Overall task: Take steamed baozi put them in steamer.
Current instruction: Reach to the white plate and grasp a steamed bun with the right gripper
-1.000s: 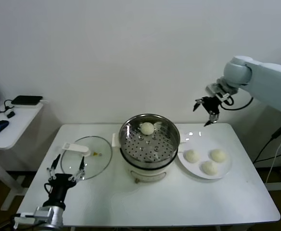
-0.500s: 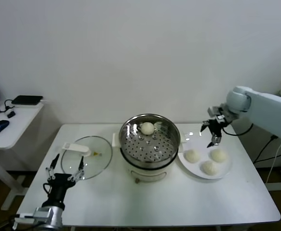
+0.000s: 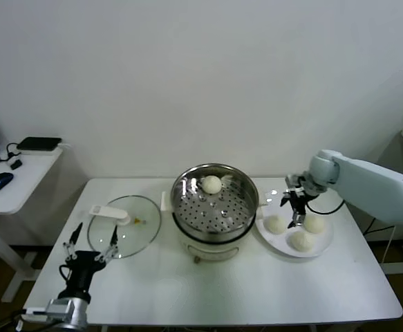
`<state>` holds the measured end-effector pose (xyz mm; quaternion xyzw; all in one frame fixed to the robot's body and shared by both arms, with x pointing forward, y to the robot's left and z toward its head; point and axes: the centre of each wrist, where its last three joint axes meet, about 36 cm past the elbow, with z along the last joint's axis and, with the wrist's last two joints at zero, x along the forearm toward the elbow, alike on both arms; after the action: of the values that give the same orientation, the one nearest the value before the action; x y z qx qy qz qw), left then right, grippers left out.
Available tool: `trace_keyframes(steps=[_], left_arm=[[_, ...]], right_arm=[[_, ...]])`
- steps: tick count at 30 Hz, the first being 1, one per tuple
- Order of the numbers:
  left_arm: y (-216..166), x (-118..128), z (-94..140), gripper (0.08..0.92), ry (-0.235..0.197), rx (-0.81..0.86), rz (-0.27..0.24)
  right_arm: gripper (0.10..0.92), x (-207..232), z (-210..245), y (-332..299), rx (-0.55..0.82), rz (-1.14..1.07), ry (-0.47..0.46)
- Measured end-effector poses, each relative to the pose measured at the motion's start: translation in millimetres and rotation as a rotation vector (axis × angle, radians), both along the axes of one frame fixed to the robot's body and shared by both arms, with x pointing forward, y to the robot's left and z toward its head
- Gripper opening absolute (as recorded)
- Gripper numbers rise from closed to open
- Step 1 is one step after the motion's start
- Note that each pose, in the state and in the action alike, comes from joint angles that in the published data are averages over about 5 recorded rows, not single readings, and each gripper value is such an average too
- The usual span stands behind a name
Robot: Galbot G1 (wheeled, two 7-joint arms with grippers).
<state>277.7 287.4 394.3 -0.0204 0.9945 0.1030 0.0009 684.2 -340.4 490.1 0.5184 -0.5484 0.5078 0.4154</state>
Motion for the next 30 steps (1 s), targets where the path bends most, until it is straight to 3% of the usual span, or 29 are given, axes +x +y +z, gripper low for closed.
trace_keyframes(steps=[24,30], left_arm=[[-1.6,-2.5,-6.7,0.823,0.021,-0.009,0.01],[-4.0,-4.0,-7.2,0.823,0.024,-0.019,0.013]], right_arm=[[0.817,10.5,-42.0,13.7,0.007,-0.029,0.014],[0.708,10.7,-43.4,12.3,0.009,-0.033,0.022]])
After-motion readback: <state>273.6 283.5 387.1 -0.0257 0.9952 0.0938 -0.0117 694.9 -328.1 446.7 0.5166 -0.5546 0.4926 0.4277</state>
